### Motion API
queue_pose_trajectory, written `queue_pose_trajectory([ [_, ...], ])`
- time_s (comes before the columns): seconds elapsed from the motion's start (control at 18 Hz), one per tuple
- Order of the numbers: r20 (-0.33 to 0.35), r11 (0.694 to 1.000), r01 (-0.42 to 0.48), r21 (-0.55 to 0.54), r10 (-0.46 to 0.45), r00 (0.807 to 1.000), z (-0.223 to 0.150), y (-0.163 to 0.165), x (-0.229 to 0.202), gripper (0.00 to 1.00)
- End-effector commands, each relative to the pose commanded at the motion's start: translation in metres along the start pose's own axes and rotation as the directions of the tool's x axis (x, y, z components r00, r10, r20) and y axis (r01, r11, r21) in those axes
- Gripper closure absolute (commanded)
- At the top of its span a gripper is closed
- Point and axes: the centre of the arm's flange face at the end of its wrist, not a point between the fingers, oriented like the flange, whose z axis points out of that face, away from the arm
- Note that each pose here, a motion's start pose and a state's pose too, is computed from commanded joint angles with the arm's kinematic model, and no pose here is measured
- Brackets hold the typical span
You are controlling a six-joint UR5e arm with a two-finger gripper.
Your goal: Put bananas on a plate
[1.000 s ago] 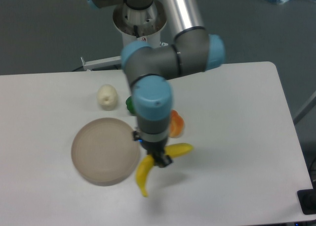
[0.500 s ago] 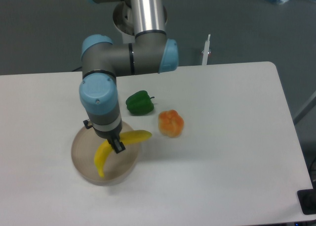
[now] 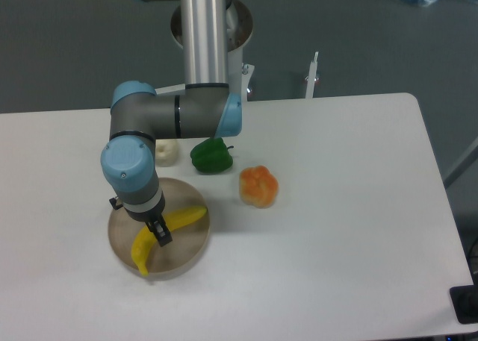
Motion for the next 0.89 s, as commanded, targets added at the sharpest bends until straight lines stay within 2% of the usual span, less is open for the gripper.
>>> queue_pose_trajectory([
  [0.44,0.072,0.999,0.019,0.040,-0.022,0.997,-0.044,0.004,-0.008,0.00],
  [0.61,0.092,0.996,0.069,0.050,-0.073,0.993,-0.058,0.037,-0.030,0.00],
  [0.89,0.120,0.981,0.183,0.067,-0.190,0.974,-0.083,0.119,-0.081,0.00],
])
